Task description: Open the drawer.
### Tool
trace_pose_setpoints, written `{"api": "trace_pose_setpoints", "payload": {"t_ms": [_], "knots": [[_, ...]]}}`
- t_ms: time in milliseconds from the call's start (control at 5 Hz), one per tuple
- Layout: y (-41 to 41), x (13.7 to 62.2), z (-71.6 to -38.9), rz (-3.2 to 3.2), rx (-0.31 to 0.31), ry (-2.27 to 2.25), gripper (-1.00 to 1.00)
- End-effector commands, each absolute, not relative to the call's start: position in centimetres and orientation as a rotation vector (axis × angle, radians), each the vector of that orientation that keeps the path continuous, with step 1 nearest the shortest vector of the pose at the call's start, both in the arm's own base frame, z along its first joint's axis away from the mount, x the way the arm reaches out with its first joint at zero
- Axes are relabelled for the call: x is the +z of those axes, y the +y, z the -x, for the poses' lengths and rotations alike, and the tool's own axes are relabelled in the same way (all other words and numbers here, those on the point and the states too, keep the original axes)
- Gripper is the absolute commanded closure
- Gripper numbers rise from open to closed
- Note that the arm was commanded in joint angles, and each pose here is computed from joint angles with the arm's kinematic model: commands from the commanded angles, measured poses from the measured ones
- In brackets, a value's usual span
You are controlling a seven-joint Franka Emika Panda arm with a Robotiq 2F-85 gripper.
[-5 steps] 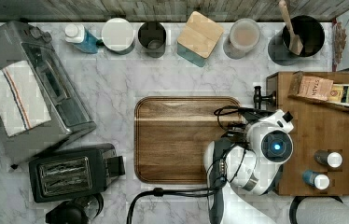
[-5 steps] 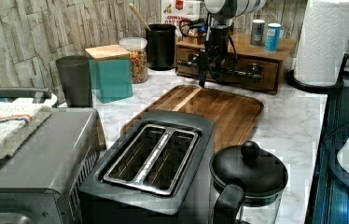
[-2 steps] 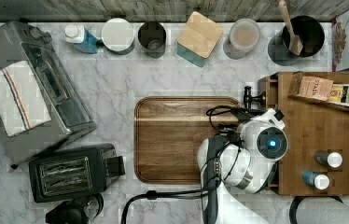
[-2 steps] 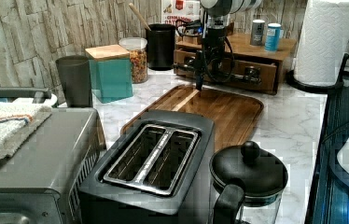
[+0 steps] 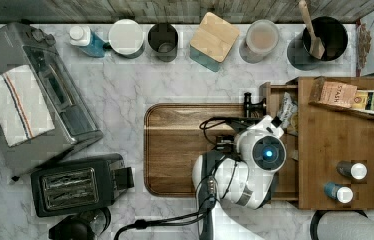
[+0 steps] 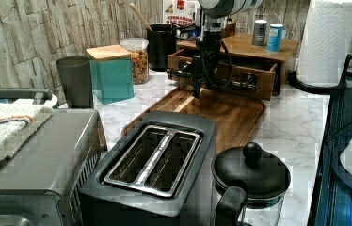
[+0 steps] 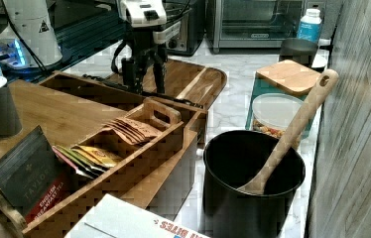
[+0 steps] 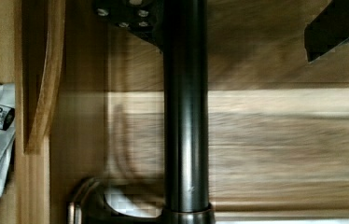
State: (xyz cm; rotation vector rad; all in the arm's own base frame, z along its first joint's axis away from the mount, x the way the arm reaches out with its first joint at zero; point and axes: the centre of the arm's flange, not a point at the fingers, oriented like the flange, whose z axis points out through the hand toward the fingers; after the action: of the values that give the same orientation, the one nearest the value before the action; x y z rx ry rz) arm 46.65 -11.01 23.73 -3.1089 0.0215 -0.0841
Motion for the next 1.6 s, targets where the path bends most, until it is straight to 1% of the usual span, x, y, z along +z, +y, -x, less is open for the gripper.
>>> {"api": "trace_pose_setpoints", "payload": {"t_ms": [200,600,800,1600], "knots": [[5.0,24.3,-45.2,3.063,0.002,-0.381,-1.0],[7.6,25.7,-46.0,3.096,0.007,-0.344,-1.0],[7.7,27.0,-46.9,3.088,0.071,-0.254,-1.0],[7.7,27.0,-46.9,3.088,0.071,-0.255,-1.0]]}}
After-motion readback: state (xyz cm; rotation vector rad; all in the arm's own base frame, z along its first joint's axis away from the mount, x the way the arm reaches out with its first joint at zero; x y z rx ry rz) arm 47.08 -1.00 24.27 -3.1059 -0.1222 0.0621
